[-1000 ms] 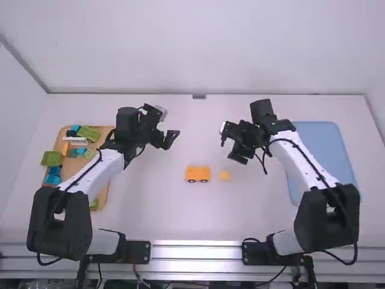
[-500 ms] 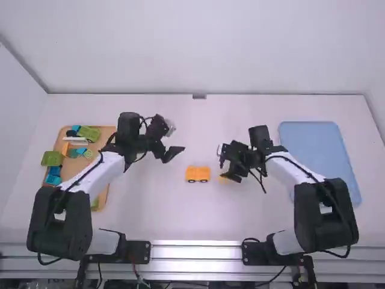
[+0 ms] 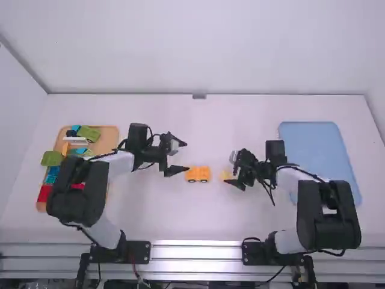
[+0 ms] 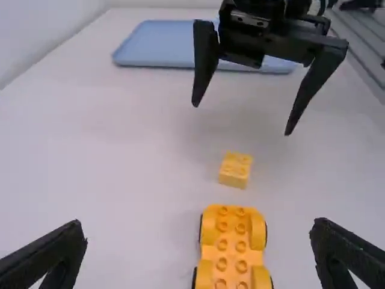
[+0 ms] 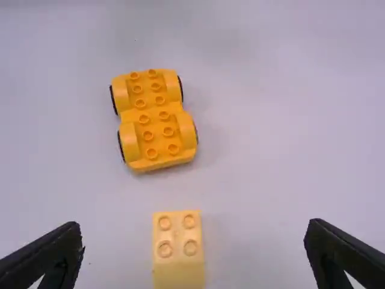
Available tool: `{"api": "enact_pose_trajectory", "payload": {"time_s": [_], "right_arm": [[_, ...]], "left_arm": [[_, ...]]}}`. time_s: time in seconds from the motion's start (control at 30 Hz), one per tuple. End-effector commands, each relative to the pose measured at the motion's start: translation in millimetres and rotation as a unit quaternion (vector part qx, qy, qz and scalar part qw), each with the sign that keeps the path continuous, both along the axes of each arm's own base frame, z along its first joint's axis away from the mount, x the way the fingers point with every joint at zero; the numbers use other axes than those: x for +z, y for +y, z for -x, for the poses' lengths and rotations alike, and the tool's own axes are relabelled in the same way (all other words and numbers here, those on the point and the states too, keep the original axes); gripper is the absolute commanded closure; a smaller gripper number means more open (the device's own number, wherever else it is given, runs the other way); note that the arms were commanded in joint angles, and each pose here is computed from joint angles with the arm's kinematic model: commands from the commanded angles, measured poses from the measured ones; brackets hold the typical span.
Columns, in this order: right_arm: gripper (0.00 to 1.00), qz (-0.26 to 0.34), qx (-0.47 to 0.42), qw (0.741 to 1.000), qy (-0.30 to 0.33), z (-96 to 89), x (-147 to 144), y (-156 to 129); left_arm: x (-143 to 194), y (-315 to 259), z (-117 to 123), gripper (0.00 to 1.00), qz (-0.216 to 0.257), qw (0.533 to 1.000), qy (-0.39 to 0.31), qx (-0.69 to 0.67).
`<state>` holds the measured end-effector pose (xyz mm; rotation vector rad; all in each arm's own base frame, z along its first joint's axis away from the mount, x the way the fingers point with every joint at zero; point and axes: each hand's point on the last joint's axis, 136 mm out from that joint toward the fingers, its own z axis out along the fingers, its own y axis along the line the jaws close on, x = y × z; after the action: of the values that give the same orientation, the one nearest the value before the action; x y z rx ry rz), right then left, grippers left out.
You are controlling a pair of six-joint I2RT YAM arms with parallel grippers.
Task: Assemble lego blocks to make yellow taxi
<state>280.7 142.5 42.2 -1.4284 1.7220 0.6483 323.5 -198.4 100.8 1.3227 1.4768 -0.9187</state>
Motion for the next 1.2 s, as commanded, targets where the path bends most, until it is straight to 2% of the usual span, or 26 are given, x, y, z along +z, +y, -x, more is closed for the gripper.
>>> {"api": "enact_pose_trajectory", "payload": {"time_s": [0.0, 0.2, 0.4, 0.47, 0.53, 0.63, 0.67, 0.9, 1.17], "right_arm": [[0.02, -0.026, 0.014, 1.000, 0.005, 11.3, -3.2, 3.9], [0.02, -0.040, 0.008, 0.999, 0.023, -1.2, -37.6, 6.2], [0.01, -0.060, 0.024, 0.997, 0.028, -6.8, -50.3, 4.9], [0.06, -0.066, 0.030, 0.997, 0.028, -8.0, -52.8, 3.8], [0.18, -0.072, 0.039, 0.996, 0.024, -7.7, -55.3, 0.4], [0.26, -0.082, 0.049, 0.995, 0.013, -4.6, -55.1, -2.3], [0.33, -0.083, 0.053, 0.995, 0.008, -4.1, -56.8, -2.1], [0.34, -0.088, 0.070, 0.994, 0.012, 1.8, -66.3, 6.2], [0.57, -0.078, 0.066, 0.995, 0.013, 0.9, -69.3, 4.3]], "left_arm": [[-1.9, -5.9, 10.0, 0.01, 0.027, 0.999, 0.006, -0.032], [-13.0, -4.7, 10.1, 0.01, 0.026, 0.999, 0.007, -0.030], [-14.4, -4.6, 12.2, 0.03, 0.029, 0.999, -0.009, -0.031], [-15.1, -4.8, 13.1, 0.01, 0.029, 0.999, -0.012, -0.032], [-15.9, -6.6, 15.4, 0.01, 0.030, 0.999, -0.015, -0.035], [-15.9, -4.5, 14.2, 0.01, 0.033, 0.999, -0.013, -0.028], [-15.4, -4.4, 13.8, 0.01, 0.035, 0.999, -0.010, -0.025], [-0.3, -8.3, 26.4, 0.01, 0.078, 0.995, -0.018, -0.061], [-2.0, -7.7, 25.5, 0.01, 0.075, 0.995, -0.015, -0.057]]}}
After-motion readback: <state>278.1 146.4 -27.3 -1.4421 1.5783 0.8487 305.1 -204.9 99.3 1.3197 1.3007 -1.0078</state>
